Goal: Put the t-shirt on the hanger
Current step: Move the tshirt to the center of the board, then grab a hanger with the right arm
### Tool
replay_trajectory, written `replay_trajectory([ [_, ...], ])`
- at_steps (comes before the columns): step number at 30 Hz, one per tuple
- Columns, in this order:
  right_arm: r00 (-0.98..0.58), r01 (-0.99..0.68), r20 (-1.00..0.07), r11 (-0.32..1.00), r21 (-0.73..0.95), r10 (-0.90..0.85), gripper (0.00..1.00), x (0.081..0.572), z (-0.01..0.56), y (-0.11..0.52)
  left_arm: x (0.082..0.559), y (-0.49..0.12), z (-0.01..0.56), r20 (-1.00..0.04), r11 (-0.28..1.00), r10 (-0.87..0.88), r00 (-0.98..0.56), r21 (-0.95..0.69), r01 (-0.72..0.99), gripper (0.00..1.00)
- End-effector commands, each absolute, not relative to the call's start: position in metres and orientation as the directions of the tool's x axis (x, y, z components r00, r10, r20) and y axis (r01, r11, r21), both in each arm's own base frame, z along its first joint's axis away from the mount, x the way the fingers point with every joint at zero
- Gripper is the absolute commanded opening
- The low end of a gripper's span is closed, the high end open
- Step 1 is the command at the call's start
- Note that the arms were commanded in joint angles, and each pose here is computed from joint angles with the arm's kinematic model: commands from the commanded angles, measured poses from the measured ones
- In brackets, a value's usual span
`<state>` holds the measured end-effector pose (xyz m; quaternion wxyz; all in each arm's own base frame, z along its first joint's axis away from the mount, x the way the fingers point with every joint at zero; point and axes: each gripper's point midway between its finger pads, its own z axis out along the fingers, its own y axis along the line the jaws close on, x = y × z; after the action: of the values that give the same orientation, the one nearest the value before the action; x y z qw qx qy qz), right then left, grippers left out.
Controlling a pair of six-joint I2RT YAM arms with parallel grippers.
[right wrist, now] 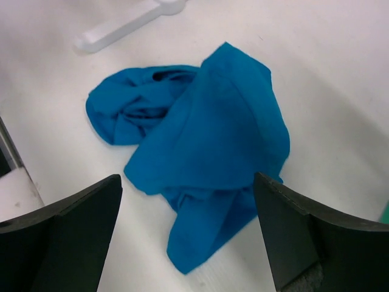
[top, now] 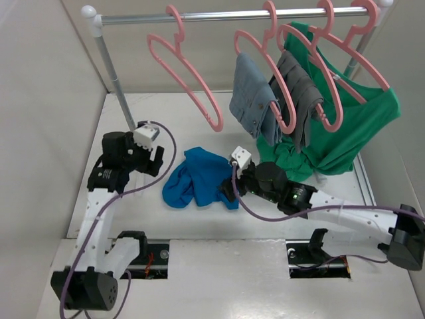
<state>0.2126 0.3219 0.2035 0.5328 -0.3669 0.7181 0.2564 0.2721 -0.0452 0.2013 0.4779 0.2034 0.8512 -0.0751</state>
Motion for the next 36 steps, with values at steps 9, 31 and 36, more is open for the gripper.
replay_trajectory([
  [9,0.011,-0.896,-0.933,0.410,-0.169,-0.361,0.87,0.165,0.255,0.303,0.245,-0.115,0.161,-0.659,0.611,0.660,-0.361,0.193,0.768,0.85],
  [31,0.270,-0.817,-0.962,0.523,-0.242,-0.022,0.89,0.190,0.574,0.335,0.237,-0.115,0.057,-0.495,0.523,0.789,-0.364,0.230,0.821,0.41],
  [36,0.287,-0.715,-0.958,0.666,-0.211,0.006,0.88,0.249,0.597,0.336,0.233,-0.119,0.054,-0.521,0.555,0.757,-0.394,0.197,0.808,0.06],
])
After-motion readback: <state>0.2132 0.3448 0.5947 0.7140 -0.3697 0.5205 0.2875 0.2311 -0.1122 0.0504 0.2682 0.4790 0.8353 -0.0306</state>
